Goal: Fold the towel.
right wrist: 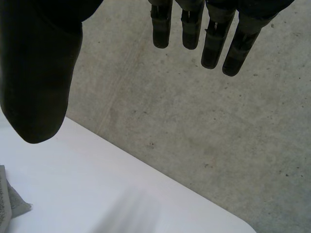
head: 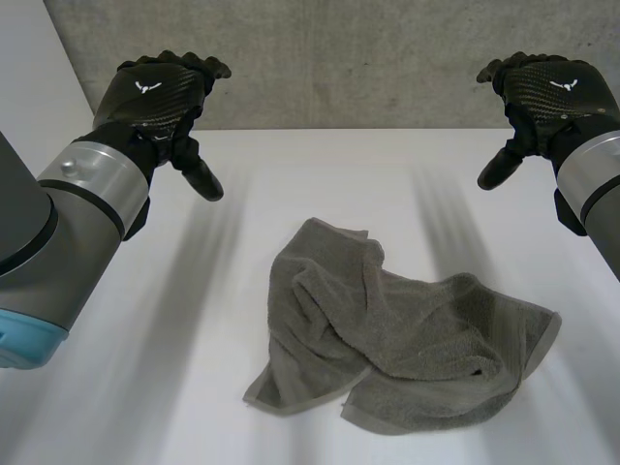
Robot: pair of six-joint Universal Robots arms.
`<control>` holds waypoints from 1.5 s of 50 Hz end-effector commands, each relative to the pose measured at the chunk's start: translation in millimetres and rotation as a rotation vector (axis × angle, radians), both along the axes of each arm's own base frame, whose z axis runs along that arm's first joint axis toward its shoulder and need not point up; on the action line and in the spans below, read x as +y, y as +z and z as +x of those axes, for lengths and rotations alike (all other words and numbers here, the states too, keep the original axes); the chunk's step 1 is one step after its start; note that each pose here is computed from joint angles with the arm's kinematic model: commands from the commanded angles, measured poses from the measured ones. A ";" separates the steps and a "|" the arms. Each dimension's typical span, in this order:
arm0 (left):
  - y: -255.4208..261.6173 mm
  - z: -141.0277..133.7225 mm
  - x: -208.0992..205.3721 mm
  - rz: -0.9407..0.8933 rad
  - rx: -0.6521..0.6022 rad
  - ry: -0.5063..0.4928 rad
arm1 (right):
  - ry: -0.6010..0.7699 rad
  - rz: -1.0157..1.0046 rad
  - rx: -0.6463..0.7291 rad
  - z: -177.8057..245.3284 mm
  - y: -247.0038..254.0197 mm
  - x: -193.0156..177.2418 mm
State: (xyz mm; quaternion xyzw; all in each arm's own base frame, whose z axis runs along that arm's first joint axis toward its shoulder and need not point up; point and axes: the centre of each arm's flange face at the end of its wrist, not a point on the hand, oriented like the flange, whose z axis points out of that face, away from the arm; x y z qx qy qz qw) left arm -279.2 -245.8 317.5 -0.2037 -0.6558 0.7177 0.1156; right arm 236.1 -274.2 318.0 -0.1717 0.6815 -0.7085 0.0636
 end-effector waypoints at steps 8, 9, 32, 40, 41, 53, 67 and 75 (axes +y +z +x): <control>-3.2 -0.9 5.3 0.016 -0.015 -0.016 | 0.030 0.010 0.061 2.0 0.3 4.9; -8.3 -1.2 11.1 0.045 -0.037 -0.028 | 0.031 0.010 0.061 2.0 0.3 5.0; -138.6 11.3 124.2 0.491 -0.391 -0.337 | 0.639 0.281 0.514 -7.6 -94.0 159.9; -157.1 -2.9 119.3 0.438 -0.378 -0.356 | 0.675 0.335 0.518 0.0 -129.1 162.6; -160.0 -4.8 116.2 0.425 -0.374 -0.348 | 0.676 0.345 0.519 1.2 -134.5 163.7; -174.7 -11.3 108.6 0.407 -0.379 -0.325 | 0.649 0.353 0.545 4.9 -164.0 156.2; -194.4 -21.0 108.6 0.415 -0.398 -0.346 | 0.573 0.342 0.580 4.1 -180.0 143.1; -196.0 -26.6 104.0 0.397 -0.389 -0.348 | 0.530 0.307 0.589 3.6 -179.1 136.6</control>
